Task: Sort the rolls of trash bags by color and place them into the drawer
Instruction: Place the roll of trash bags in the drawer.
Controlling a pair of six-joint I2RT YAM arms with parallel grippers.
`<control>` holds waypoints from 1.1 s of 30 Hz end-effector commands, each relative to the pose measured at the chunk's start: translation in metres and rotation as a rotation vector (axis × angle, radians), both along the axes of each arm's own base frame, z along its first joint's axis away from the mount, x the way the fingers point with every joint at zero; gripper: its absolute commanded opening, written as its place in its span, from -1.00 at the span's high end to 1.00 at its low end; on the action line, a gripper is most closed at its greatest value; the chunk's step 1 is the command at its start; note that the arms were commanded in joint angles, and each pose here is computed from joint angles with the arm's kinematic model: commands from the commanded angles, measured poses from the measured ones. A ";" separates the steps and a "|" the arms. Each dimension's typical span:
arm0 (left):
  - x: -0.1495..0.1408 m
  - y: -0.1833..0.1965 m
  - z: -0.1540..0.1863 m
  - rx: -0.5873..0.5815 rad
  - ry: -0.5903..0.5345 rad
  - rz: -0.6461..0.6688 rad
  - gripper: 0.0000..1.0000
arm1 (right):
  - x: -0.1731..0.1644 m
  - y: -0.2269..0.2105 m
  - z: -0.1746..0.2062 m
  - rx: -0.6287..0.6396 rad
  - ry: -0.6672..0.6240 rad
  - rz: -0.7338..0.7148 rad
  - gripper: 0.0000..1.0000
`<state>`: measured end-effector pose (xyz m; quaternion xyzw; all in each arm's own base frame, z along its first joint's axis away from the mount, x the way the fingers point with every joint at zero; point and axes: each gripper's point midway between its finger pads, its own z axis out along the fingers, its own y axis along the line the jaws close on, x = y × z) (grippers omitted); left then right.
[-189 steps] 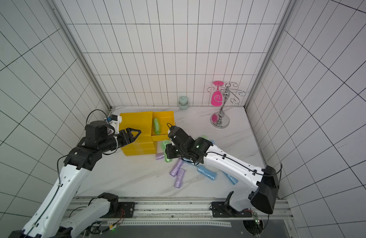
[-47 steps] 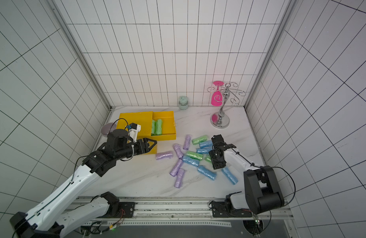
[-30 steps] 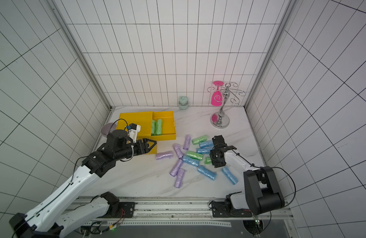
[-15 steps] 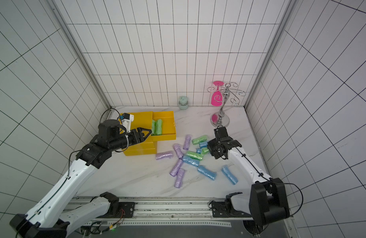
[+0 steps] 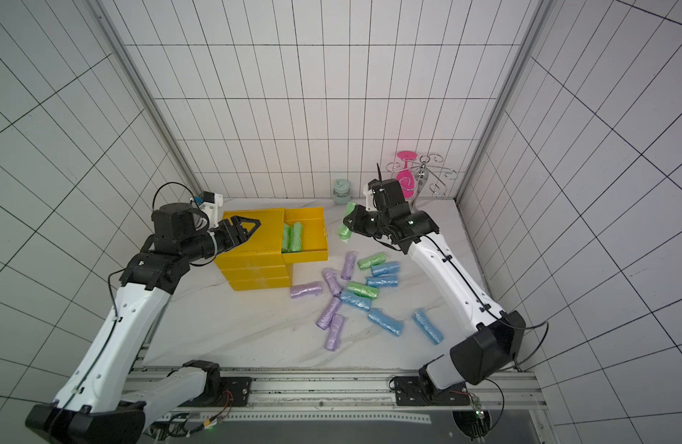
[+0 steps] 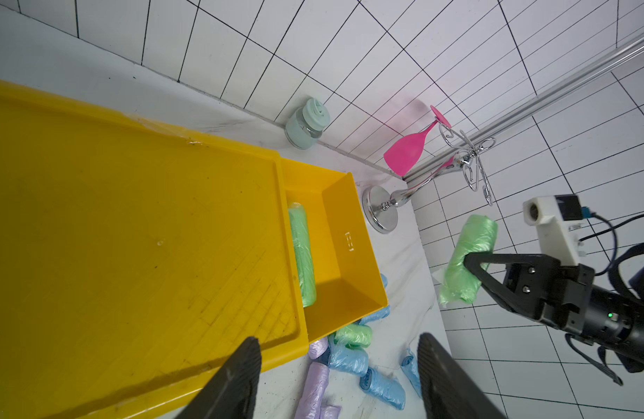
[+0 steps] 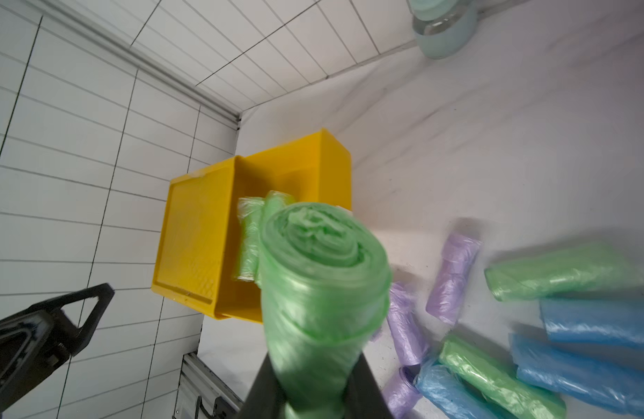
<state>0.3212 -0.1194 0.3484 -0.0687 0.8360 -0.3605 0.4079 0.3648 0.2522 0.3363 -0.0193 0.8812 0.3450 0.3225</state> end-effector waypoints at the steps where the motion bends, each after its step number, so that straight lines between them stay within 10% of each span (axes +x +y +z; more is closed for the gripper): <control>1: 0.005 0.010 0.012 0.047 -0.038 0.018 -0.36 | -0.015 0.034 -0.011 -0.126 0.043 0.179 1.00; 10: 0.008 0.040 0.010 0.082 -0.037 0.101 -0.36 | -0.001 0.106 -0.059 -0.272 0.168 0.302 1.00; 33: 0.003 0.030 0.003 0.014 -0.036 0.061 -0.36 | 0.040 0.112 -0.123 -0.368 0.260 0.154 1.00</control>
